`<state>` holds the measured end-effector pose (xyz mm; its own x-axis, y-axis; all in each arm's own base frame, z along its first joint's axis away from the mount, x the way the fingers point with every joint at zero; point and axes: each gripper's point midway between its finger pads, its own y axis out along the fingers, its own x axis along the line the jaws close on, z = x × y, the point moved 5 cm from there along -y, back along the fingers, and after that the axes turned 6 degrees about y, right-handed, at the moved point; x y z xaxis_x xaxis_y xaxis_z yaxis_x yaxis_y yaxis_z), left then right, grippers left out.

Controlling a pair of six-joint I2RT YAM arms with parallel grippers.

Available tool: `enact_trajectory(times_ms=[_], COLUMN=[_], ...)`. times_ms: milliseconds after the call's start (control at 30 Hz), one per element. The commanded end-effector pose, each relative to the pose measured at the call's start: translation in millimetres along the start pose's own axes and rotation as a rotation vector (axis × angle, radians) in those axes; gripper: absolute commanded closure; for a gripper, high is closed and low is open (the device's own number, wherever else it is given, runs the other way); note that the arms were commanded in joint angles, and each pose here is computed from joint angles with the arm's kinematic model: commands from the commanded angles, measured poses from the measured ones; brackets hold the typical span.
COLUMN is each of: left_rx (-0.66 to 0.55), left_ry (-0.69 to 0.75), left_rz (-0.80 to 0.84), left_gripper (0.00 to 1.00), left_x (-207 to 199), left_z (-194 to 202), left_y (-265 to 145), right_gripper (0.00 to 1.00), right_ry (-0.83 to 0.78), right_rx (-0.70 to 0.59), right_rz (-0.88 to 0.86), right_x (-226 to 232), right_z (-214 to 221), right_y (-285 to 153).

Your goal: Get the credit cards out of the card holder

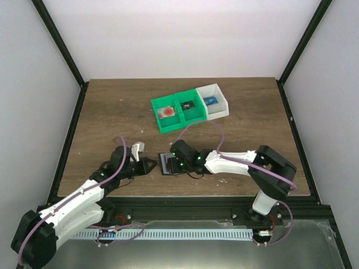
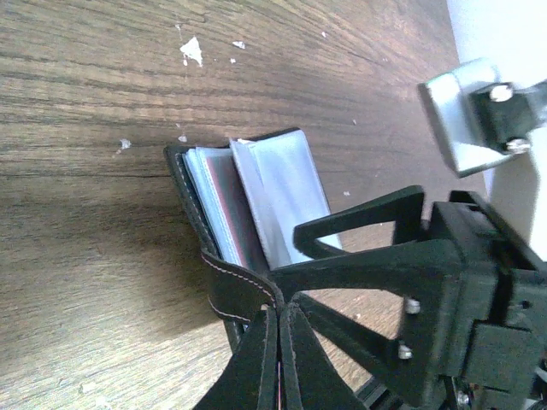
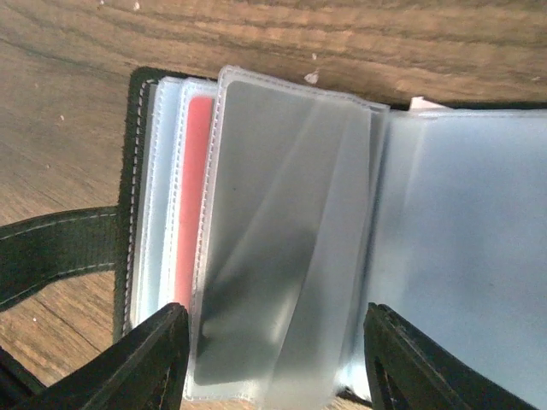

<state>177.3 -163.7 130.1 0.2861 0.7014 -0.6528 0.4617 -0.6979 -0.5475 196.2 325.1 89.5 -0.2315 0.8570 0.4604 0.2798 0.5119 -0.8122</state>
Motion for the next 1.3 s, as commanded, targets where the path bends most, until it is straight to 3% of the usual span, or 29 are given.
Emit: enact_trajectory(times_ms=[0,200,367,467,800,1200,1267], left_rx=[0.001,0.007,0.014,0.032,0.039,0.023,0.007], left_ry=[0.004,0.007,0.006,0.001,0.001,0.001,0.003], left_rz=[-0.016,-0.018,-0.029,-0.054,-0.149,-0.177,-0.182], left_gripper=[1.0,1.0,1.0,1.0,1.0,1.0,0.9], left_x=[4.5,5.0,9.8,15.9,28.1,26.9,23.3], left_z=[1.6,1.8,5.2,8.9,8.0,0.5,-5.3], left_y=[1.7,3.7,6.9,10.7,13.5,12.4,10.1], right_gripper=[0.42,0.52,0.67,0.74,0.72,0.79,0.8], right_ry=[-0.001,-0.016,-0.049,-0.035,-0.021,0.022,0.027], right_rx=[-0.052,-0.05,-0.055,-0.064,-0.123,-0.132,-0.126], right_rz=[0.046,0.041,-0.053,-0.015,0.148,0.12,0.106], right_x=[-6.2,-8.4,4.7,1.8,-20.7,-42.7,-45.5], right_z=[-2.3,0.4,-1.0,-3.9,-8.5,-5.5,-4.4], right_y=[-16.5,-15.7,-18.8,-21.6,-41.2,-46.8,-44.5])
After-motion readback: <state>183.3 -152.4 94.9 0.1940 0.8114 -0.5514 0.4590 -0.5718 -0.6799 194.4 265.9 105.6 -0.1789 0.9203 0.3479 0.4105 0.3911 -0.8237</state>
